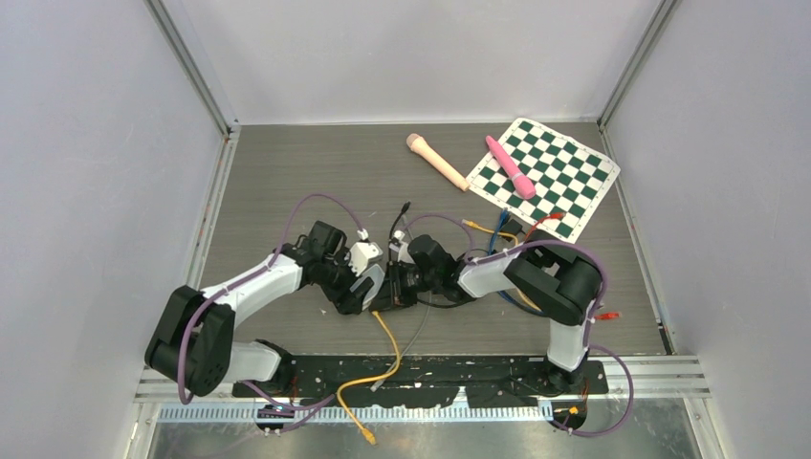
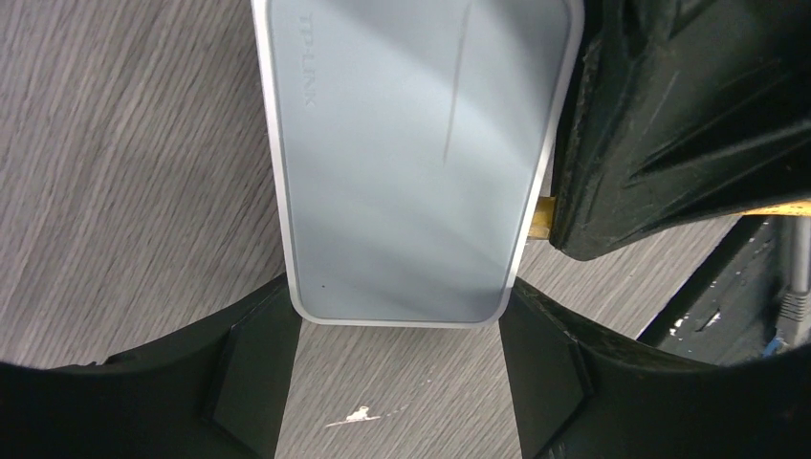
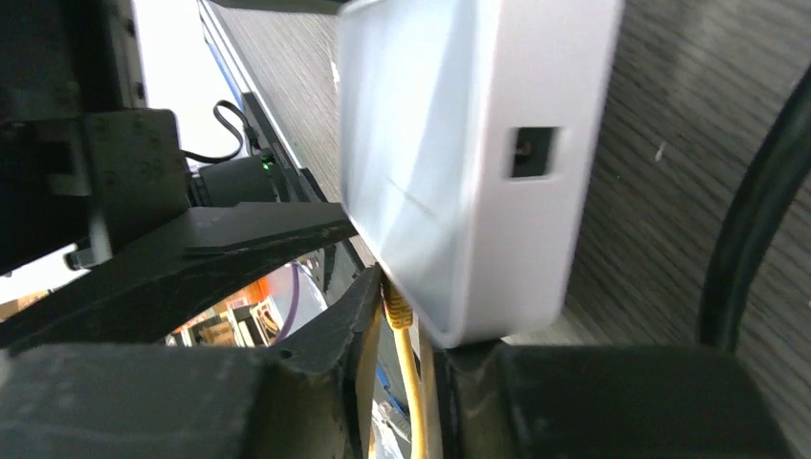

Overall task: Pull the plug from the switch port
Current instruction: Pull the connector from the switch port.

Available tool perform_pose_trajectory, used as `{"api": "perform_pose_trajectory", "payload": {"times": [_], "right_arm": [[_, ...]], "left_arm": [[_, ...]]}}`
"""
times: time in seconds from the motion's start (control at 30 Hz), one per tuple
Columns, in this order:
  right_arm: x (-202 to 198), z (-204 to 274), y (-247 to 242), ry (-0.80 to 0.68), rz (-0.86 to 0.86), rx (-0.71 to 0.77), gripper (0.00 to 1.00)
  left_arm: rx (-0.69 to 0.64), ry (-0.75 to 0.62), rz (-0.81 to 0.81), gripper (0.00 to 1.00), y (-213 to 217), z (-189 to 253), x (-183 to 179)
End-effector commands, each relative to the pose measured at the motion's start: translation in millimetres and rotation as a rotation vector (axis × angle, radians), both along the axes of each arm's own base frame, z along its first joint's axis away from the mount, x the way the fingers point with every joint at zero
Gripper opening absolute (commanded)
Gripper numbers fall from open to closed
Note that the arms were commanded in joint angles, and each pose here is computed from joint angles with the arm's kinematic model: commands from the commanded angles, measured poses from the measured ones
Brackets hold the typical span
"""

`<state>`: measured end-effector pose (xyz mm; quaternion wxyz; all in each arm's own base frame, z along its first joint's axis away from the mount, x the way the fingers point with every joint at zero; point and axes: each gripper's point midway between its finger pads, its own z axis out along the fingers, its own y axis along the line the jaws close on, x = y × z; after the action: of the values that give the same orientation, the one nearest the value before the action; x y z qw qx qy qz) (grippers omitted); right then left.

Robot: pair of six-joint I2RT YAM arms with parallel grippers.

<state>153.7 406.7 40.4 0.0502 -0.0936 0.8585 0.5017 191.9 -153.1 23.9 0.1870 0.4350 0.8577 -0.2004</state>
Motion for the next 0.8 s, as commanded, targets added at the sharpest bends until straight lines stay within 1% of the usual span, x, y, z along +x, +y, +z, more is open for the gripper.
{"api": "perform_pose_trajectory", "payload": {"times": [0.0, 0.23, 0.33, 0.43, 0.6, 0.77], "right_arm": [[-17, -15, 3, 0.09, 0.049, -0.033, 0.28], [7, -19, 8, 0.055, -0.034, -0.044, 0.38], [14, -17, 10, 0.051, -0.077, -0.027, 0.41], [18, -12, 12, 0.078, -0.119, 0.001, 0.42], [30, 9, 21, 0.096, -0.208, 0.114, 0.42], [39, 14, 17, 0.125, -0.295, 0.143, 0.42]], "left_arm": [[-0.062, -0.166, -0.053, 0.08, -11, 22, 25], [-0.058, -0.129, -0.076, 0.07, -14, 23, 21], [-0.058, -0.119, -0.082, 0.07, -15, 22, 21], [-0.059, -0.117, -0.085, 0.07, -16, 23, 20], [-0.058, -0.118, -0.086, 0.07, -16, 22, 20], [-0.052, -0.12, -0.08, 0.06, -16, 22, 21]]}}
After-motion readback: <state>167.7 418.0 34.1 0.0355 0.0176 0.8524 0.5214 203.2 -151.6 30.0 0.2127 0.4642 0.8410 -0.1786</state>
